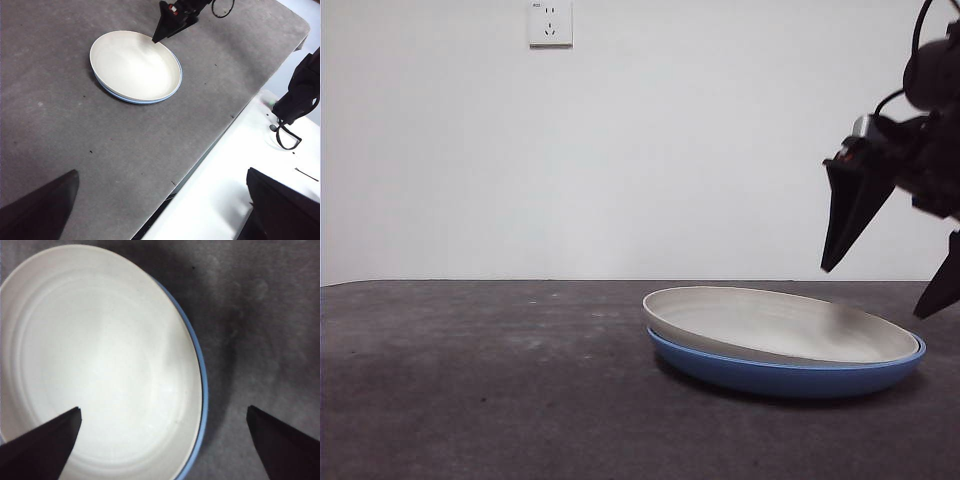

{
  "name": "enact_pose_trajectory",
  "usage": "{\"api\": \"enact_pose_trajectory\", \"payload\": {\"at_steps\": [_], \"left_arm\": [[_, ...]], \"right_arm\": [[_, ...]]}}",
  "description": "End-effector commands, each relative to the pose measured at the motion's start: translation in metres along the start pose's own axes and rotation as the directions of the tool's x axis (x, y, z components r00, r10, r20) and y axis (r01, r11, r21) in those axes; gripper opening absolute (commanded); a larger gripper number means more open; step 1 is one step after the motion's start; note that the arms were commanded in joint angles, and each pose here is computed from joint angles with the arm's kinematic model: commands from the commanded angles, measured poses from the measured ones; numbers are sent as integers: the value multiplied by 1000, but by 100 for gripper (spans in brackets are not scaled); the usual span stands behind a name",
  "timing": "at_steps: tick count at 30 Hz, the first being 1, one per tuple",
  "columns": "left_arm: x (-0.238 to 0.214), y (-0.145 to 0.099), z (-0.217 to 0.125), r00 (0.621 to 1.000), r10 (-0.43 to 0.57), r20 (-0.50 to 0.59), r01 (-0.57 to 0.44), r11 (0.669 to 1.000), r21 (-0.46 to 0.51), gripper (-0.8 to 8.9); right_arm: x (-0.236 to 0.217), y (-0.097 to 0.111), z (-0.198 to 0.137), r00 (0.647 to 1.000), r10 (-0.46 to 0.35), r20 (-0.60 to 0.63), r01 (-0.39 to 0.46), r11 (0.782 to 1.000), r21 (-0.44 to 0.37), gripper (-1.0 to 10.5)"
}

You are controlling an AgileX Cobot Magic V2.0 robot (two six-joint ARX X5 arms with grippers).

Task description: Pick up the white plate, put it on the blue plate, put it on desk

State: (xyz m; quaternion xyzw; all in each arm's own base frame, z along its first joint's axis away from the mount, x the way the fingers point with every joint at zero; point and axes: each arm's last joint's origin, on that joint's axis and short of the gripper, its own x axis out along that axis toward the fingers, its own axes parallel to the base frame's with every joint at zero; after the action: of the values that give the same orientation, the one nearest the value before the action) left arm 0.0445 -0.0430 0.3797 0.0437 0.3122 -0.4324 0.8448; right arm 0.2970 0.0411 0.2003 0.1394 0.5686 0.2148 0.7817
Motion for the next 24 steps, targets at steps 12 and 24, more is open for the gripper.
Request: {"api": "enact_pose_trajectory", "payload": {"at_steps": [12, 24], "left_arm": [[-2, -1, 8, 998, -6, 66, 5, 1000, 12, 626], [-2, -1, 8, 998, -6, 66, 5, 1000, 12, 626]], "right_arm": [[33, -15, 7, 999, 39, -37, -39, 999, -13, 572], [36, -17, 7, 998, 32, -45, -32, 999, -5, 328]]}}
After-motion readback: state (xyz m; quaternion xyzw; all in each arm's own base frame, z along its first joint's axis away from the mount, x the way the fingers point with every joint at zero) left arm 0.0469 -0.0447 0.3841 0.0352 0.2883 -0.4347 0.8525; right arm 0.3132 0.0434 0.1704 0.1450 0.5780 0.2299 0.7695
